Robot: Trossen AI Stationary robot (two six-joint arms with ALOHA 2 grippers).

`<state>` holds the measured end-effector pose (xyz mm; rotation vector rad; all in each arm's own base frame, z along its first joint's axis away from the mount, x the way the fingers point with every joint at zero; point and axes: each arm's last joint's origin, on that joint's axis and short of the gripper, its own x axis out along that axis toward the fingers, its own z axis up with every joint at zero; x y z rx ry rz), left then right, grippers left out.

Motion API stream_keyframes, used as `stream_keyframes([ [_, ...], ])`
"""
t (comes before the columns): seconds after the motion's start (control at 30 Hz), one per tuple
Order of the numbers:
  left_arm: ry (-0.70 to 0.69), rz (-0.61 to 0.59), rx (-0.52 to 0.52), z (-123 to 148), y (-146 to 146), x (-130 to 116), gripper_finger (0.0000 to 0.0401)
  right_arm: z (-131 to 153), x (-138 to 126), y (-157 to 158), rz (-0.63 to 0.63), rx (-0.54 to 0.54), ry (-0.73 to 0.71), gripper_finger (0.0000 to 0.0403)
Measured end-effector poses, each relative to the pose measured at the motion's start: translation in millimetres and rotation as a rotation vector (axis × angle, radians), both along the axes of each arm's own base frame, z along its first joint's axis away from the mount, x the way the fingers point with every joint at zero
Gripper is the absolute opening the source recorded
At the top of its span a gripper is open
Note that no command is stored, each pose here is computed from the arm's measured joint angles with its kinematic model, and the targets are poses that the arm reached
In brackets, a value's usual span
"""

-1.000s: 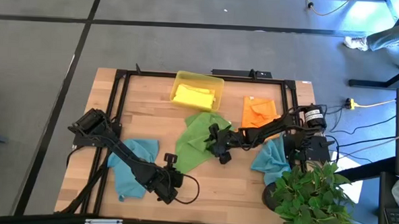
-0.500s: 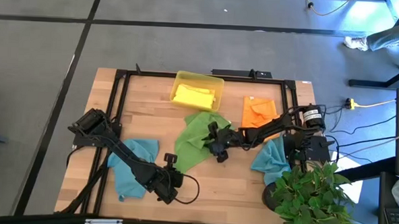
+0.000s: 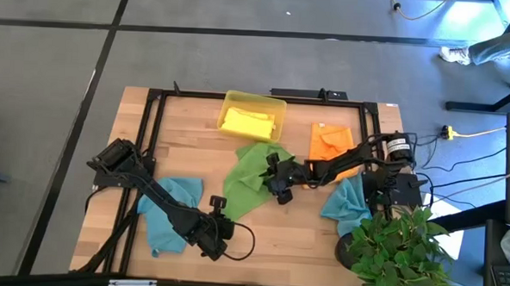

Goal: Fold microfiber towels
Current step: Fold the green towel

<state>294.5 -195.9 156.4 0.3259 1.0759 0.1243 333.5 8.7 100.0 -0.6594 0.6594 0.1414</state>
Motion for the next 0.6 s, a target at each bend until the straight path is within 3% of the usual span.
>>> stream_keyframes([
  [0.37, -0.006, 0.003, -0.012, 0.0, -0.6, 0.7, 0.0, -9.6, 27.7, -1.2, 0.04, 0.049, -0.004, 0.0134],
  [0.6, 0.012, 0.013, -0.046, -0.6, -1.3, -0.3, 0.0, -5.5, 32.0, -1.0, 0.041, 0.045, 0.018, 0.0119],
])
